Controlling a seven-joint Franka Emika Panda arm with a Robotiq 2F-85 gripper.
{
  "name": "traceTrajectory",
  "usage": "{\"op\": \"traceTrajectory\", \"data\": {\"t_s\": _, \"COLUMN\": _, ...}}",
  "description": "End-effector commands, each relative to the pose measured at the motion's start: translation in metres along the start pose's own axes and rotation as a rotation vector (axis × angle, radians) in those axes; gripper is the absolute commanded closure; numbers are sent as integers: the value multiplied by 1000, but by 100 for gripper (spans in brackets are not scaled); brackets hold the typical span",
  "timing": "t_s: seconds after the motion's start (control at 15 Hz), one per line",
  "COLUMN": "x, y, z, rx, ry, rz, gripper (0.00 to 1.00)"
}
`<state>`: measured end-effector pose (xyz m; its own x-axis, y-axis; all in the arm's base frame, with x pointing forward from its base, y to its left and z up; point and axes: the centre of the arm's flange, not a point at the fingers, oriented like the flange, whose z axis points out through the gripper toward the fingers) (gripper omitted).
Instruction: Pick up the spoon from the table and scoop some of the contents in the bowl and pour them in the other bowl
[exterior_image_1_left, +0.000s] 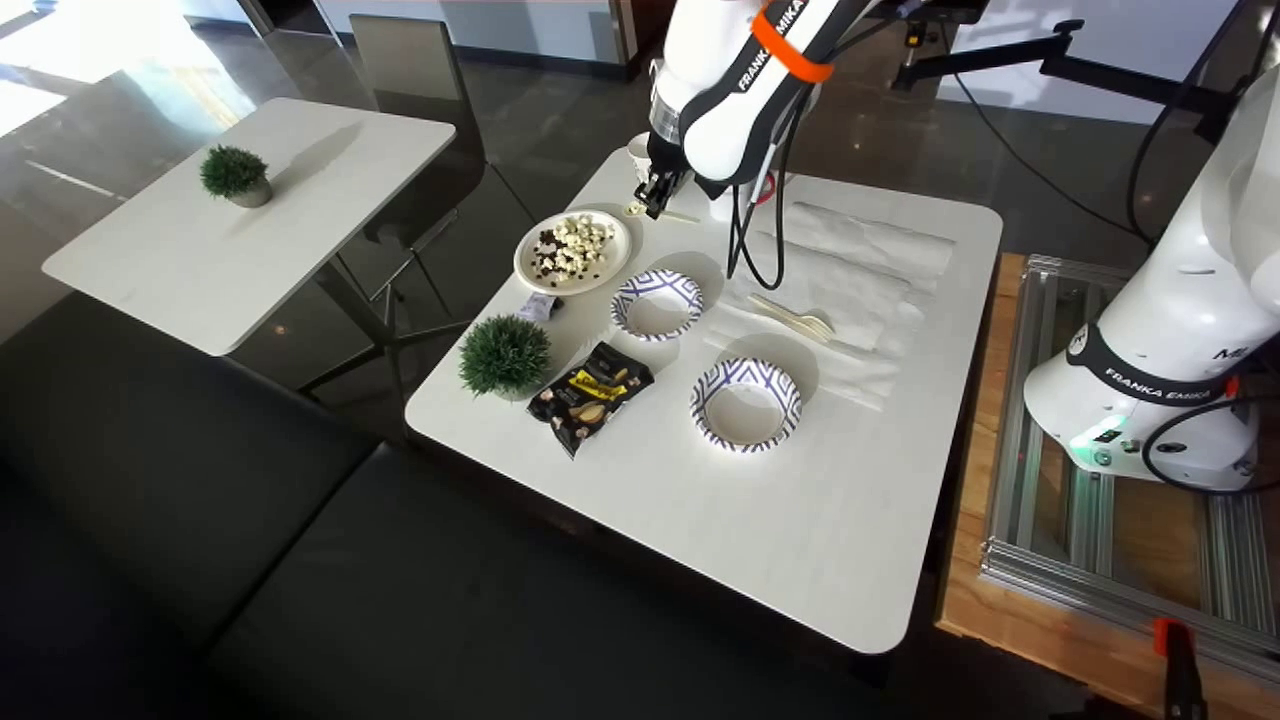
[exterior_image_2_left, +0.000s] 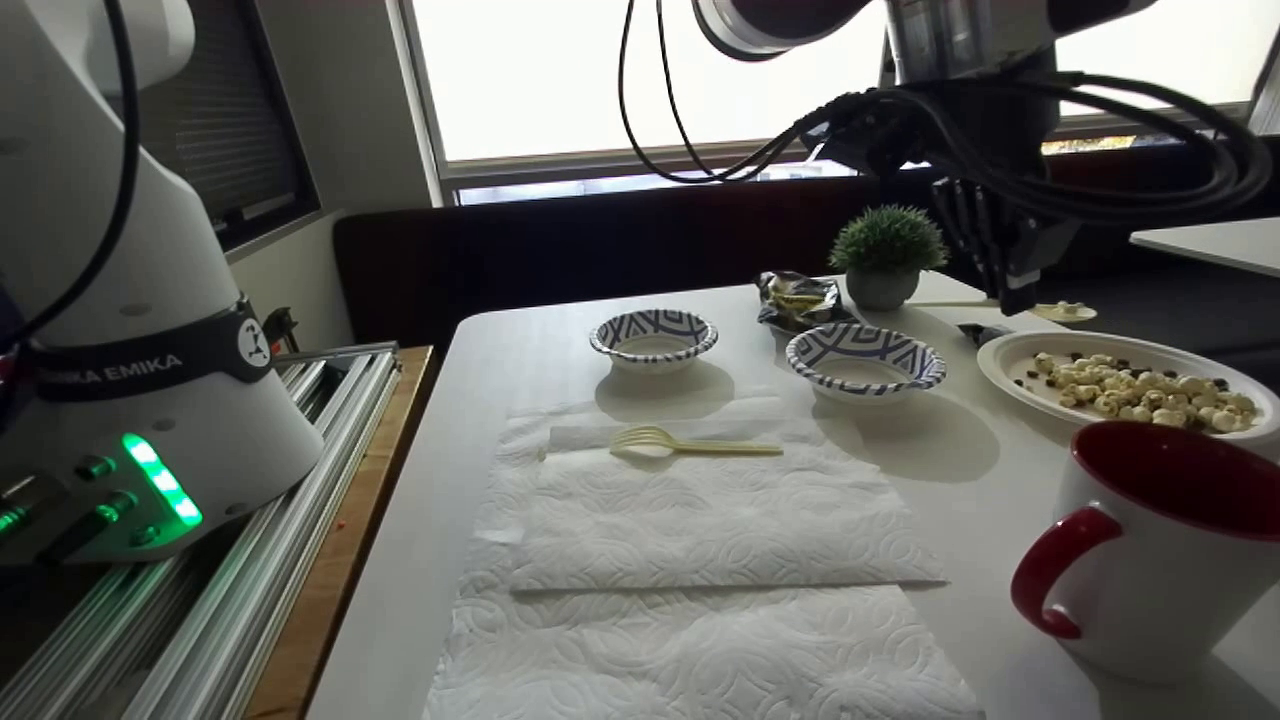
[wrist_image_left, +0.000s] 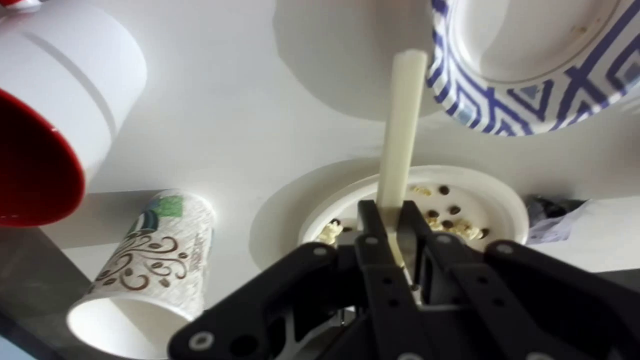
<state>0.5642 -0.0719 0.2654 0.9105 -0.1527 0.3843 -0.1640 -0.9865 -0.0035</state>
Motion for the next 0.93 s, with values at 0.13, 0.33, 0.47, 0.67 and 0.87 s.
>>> {"op": "traceTrajectory", "data": {"t_s": 0.13, "x": -34, "y": -32, "z": 6, "rx": 56, "ry": -106, "rz": -221, "gripper": 97}}
{"op": "traceTrajectory", "data": {"t_s": 0.33, "x": -47, "y": -44, "z": 10, "rx": 76, "ry": -169, "rz": -318, "gripper": 97}}
{"op": "traceTrajectory", "data": {"t_s": 0.47, "x": -50, "y": -48, "z": 11, "rx": 72, "ry": -203, "rz": -359, "gripper": 97}}
{"op": "traceTrajectory", "data": {"t_s": 0.67, "x": -51, "y": -53, "z": 6, "rx": -43, "ry": -238, "rz": -402, "gripper": 97}}
{"op": "traceTrajectory", "data": {"t_s": 0.87, "x": -52, "y": -68, "z": 3, "rx": -181, "ry": -266, "rz": -507, "gripper": 97}}
